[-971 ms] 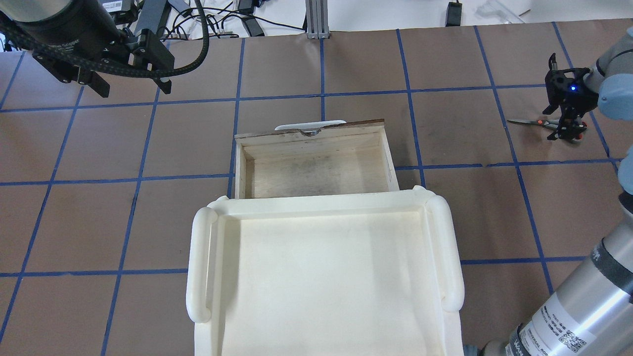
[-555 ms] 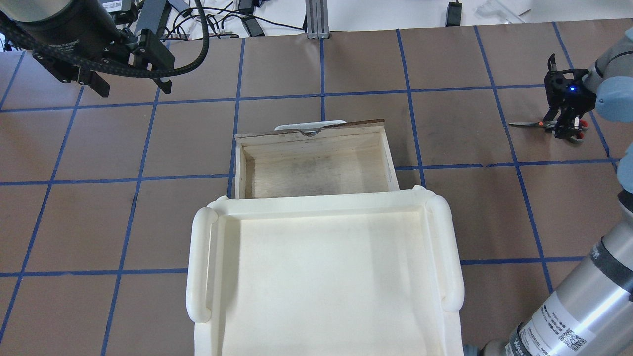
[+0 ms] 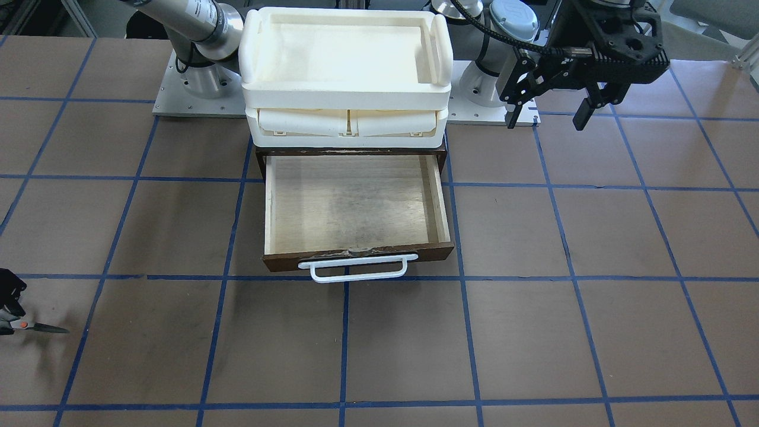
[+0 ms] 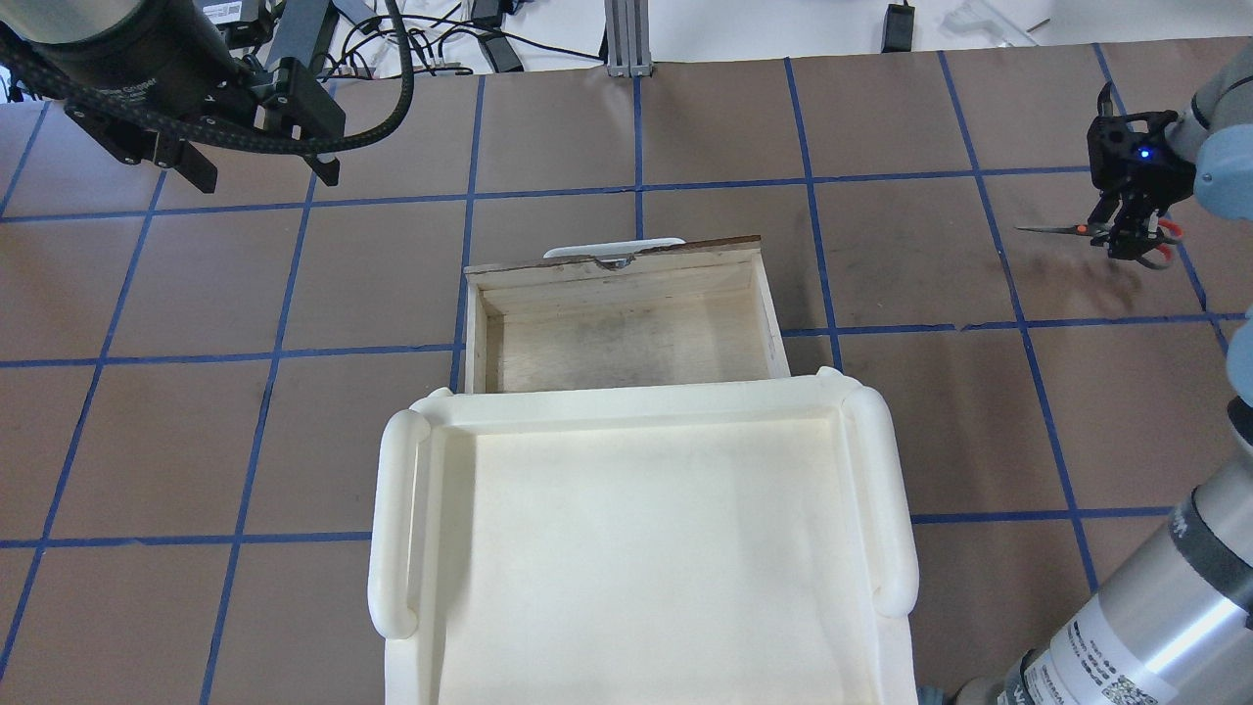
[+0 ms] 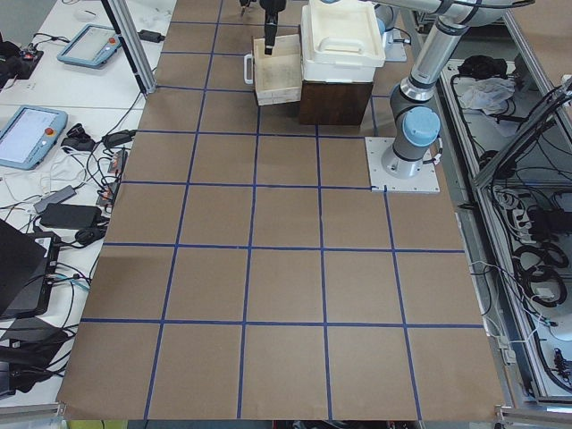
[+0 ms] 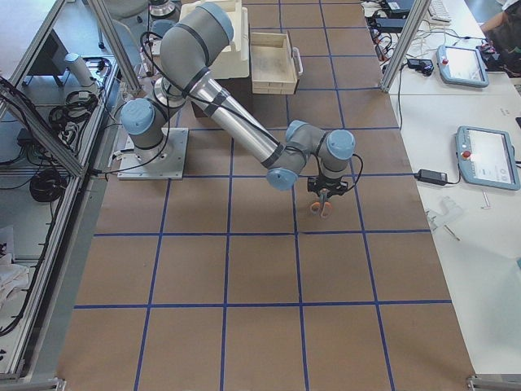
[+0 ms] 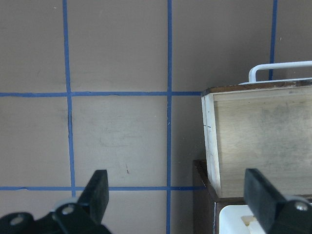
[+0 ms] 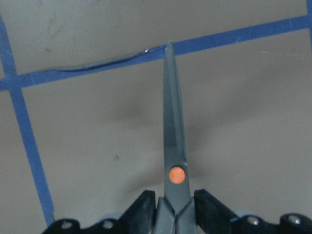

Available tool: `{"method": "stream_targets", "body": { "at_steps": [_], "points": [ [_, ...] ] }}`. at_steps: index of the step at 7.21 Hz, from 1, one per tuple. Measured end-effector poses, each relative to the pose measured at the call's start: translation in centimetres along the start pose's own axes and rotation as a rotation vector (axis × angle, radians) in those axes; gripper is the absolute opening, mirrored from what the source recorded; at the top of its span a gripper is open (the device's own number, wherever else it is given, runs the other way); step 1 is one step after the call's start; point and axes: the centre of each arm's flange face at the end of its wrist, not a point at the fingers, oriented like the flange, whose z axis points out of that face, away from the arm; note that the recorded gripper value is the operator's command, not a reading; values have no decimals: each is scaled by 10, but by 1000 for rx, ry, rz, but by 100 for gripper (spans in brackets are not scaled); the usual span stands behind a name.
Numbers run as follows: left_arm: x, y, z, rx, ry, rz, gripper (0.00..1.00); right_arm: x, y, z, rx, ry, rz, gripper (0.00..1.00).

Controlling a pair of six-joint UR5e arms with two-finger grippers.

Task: Put scissors in drawer and close it
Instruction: 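Lift the scissors with the right gripper and carry them over the open drawer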

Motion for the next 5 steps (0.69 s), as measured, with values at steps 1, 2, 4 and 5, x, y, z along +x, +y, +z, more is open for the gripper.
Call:
{"method": "stream_targets", "body": {
  "at_steps": [1,2,4,5],
  "points": [
    [0,0,0,0,0,0,100,-3,-38,-33,0,18,-3,0],
    [0,0,0,0,0,0,100,-14,-78,-73,1,31,-18,0],
    [0,0,0,0,0,0,100,-42,-155,-135,7,62,-44,0],
    [0,0,0,0,0,0,100,-58,-197,-156,14,74,-45,0]
  ]
}}
